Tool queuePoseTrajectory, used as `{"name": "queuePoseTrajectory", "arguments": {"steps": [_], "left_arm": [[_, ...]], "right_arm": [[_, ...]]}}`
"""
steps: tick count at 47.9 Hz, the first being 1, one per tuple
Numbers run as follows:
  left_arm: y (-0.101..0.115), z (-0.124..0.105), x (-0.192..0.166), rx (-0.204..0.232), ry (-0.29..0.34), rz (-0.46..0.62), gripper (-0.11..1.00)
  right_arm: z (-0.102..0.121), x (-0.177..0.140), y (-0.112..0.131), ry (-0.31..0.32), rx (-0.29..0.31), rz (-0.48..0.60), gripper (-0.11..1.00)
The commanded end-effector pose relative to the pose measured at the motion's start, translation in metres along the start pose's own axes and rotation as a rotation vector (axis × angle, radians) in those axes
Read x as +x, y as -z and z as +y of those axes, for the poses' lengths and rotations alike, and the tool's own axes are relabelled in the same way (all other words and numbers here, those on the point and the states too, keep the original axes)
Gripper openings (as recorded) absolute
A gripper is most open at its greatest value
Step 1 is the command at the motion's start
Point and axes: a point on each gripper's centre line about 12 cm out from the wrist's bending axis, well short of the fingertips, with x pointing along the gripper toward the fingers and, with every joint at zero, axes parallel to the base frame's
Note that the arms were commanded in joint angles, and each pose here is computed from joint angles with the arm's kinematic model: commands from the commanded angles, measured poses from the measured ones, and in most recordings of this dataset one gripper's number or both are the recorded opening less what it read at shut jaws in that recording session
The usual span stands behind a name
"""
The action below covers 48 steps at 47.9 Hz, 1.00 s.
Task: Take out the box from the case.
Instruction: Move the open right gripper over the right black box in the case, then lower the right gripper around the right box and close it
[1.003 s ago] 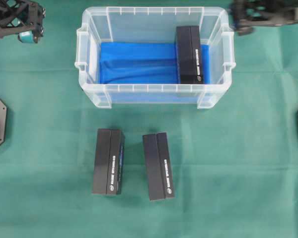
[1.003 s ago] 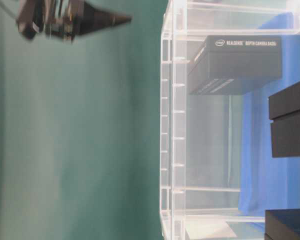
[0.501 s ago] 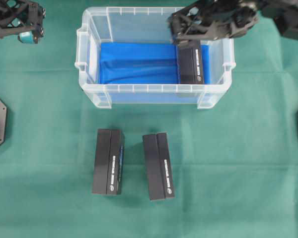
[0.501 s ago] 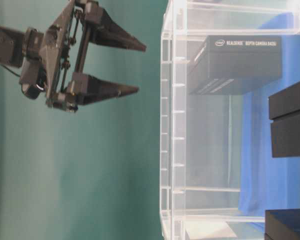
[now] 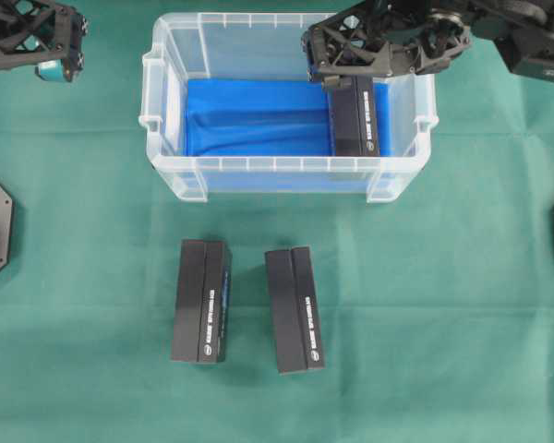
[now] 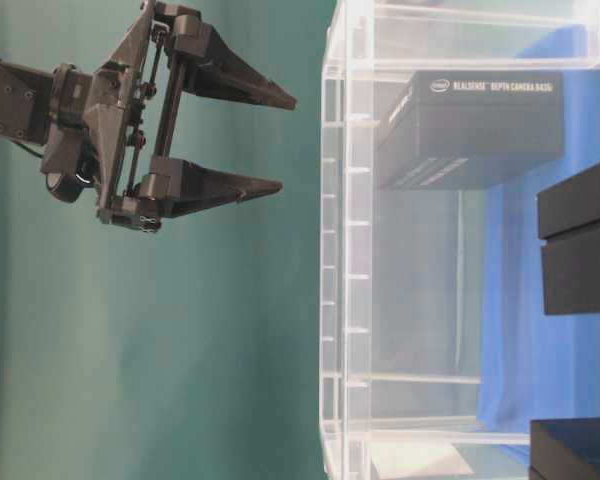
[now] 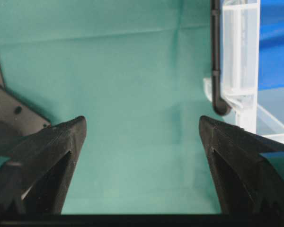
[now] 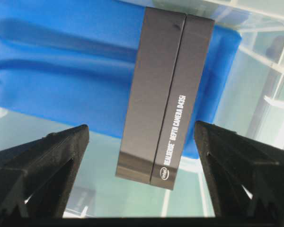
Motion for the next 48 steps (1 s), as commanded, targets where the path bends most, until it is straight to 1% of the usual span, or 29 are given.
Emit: {"name": "queuePoseTrajectory", "arguments": {"steps": [1,25,37,48], "left_arm": [[-0.002,0.001,-0.006,-0.007,0.020,-0.012,0.96],[-0.002,0.001,-0.006,-0.011,0.022,-0.013,0.96],[-0.003,0.000,-0.007,-0.011,0.033,-0.018,0.96],[-0.002,0.000,-0.006,-0.008,0.032,-0.017,0.96]], "right_arm": [[0.004,-0.011,-0.003,-0.030,0.002,-0.015,0.91],[0.000,-0.005,-0.001,-0.010,-0.004,-0.008,0.91],[-0.002,-0.001,0.001,-0.005,-0.003,-0.005,0.91],[-0.006,0.014,0.005,0.008,-0.009,0.002,0.91]]}}
